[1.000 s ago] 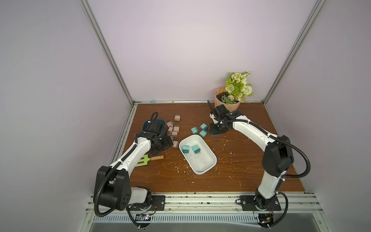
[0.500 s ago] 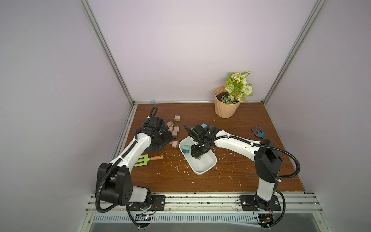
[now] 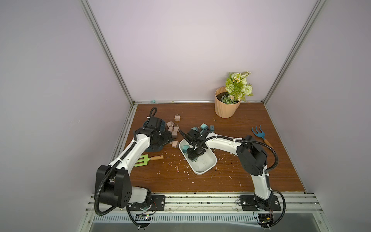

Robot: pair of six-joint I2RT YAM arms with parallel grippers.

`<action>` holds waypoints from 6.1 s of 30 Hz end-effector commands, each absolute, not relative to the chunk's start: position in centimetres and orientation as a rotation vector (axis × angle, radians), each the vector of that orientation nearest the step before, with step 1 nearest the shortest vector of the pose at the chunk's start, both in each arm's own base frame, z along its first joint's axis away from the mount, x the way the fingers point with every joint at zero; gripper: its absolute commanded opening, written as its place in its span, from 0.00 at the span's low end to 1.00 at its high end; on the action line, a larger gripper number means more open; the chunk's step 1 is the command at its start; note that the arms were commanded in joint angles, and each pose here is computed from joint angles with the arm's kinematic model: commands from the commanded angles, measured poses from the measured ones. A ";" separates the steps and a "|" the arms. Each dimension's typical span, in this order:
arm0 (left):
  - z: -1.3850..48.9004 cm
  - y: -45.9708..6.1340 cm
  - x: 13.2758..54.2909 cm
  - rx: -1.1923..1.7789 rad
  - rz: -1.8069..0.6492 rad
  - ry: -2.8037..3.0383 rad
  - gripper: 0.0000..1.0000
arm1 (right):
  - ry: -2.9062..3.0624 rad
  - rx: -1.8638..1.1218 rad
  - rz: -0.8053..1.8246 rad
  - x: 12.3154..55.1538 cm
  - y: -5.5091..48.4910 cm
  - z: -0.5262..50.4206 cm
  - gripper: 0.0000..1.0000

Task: Place the plugs by color into the storage box
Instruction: Place the plug in the storage box, then pick up the plug from the center of the board, then place the plug in the storage box, then pick up the plug from the center of the board.

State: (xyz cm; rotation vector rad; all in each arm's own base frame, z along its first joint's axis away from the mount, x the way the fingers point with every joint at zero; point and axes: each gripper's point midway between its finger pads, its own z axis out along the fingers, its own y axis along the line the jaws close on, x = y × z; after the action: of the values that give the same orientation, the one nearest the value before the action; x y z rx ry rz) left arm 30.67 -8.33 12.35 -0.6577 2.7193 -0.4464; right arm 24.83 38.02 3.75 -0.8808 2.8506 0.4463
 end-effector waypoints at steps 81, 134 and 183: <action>12.9 -8.6 31.5 -0.643 -0.458 2.713 1.00 | 2.772 -0.745 0.299 27.0 30.2 9.2 0.28; 12.6 -10.6 29.7 -0.658 -0.474 2.707 1.00 | 2.649 -0.570 0.049 47.3 30.5 10.3 0.77; 13.9 -10.4 32.2 -0.656 -0.424 2.697 1.00 | 2.574 -0.448 0.302 44.9 26.2 17.0 0.37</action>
State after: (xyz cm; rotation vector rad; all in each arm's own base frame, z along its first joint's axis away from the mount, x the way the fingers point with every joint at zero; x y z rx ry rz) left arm 31.66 -10.89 13.49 -0.6374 2.7077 -0.4649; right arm 46.94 26.39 10.69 -0.4761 2.6614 0.2003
